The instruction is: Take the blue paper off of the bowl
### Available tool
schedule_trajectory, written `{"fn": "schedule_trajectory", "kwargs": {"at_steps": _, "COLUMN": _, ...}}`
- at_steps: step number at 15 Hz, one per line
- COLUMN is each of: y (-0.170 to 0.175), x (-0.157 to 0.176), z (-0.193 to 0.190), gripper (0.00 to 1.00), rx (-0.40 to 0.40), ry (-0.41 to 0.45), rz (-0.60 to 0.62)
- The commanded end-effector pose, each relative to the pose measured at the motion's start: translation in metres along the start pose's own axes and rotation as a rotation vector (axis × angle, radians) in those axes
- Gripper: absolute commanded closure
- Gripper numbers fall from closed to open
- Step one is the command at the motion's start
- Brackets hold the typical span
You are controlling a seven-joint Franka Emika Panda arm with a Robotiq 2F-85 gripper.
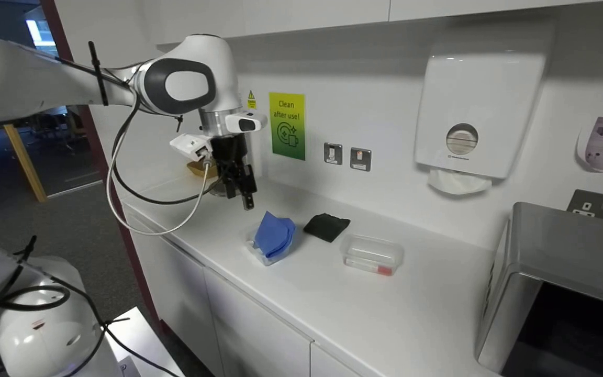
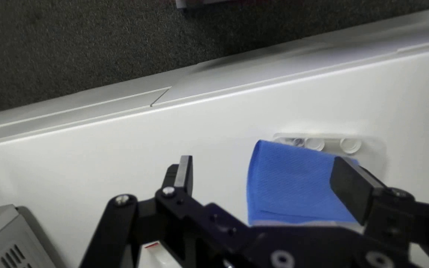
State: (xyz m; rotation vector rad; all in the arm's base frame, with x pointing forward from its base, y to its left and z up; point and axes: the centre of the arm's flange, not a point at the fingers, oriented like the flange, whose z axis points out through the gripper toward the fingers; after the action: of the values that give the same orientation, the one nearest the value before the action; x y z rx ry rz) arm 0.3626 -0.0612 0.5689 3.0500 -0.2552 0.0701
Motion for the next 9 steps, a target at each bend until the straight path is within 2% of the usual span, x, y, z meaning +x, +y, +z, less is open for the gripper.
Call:
{"fn": "schedule_trajectory", "kwargs": {"at_steps": 1, "y": 0.017, "x": 0.058, "z": -0.011, "gripper": 0.0, "rx": -0.006, "ry": -0.003, "rz": 0.206}}
{"fn": "schedule_trajectory", "kwargs": {"at_steps": 5, "y": 0.035, "x": 0.086, "z": -0.012, "gripper": 0.0, "rx": -0.008, "ry": 0.004, "rz": 0.426}}
{"fn": "schedule_trajectory", "kwargs": {"at_steps": 9, "y": 0.056, "x": 0.094, "z": -0.028, "gripper": 0.0, "rx": 0.004, "ry": 0.016, "rz": 0.642}}
